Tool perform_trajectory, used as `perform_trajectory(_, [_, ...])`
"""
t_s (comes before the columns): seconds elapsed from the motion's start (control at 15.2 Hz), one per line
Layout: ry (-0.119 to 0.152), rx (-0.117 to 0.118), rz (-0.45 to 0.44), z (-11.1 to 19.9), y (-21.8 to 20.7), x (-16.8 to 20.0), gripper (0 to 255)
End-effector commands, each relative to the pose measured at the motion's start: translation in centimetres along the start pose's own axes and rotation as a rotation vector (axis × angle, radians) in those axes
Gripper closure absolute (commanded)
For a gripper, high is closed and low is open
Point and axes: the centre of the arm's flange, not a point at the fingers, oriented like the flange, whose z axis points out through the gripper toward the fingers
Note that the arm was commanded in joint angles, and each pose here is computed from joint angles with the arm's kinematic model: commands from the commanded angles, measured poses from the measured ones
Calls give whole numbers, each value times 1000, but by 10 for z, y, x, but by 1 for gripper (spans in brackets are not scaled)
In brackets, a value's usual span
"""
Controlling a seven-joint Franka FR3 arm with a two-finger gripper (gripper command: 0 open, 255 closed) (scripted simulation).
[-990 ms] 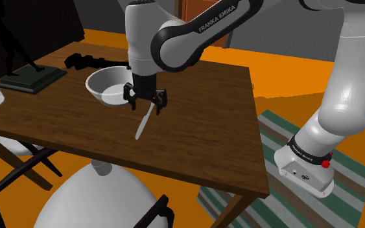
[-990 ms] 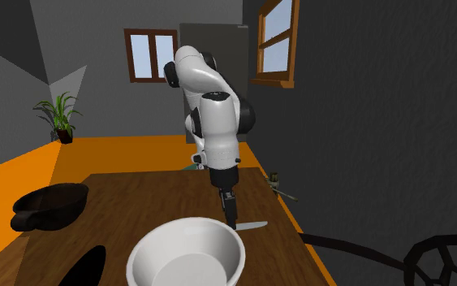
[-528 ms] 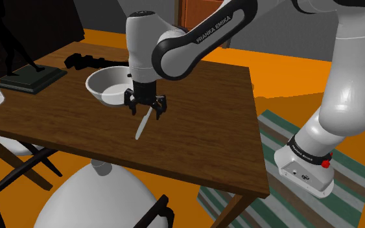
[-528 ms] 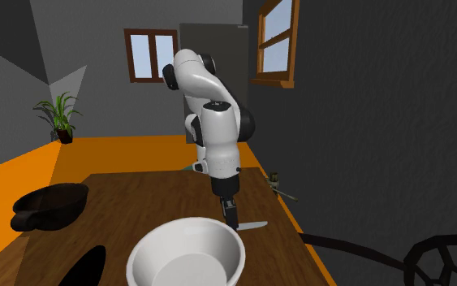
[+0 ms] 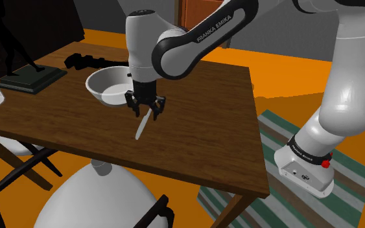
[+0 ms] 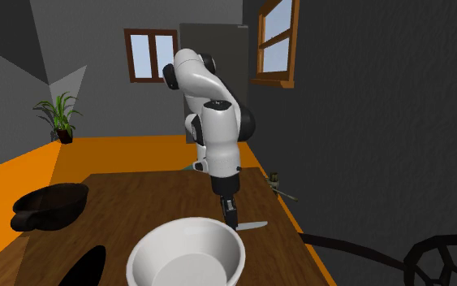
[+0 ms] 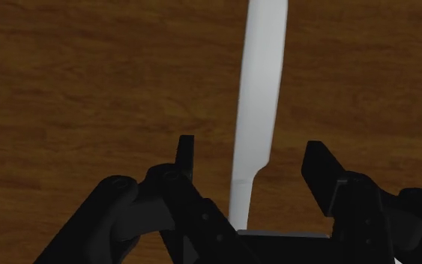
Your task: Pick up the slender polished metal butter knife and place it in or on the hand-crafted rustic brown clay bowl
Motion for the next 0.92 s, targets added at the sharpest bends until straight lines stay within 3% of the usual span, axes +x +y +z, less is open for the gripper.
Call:
perform_trajectory(0.0, [-4, 4, 1, 3, 0, 1, 255])
perform_trajectory(0.33, [-4, 4, 1, 3, 0, 1, 255])
perform_trajectory(0.86, [-4, 4, 1, -39, -2, -3, 255])
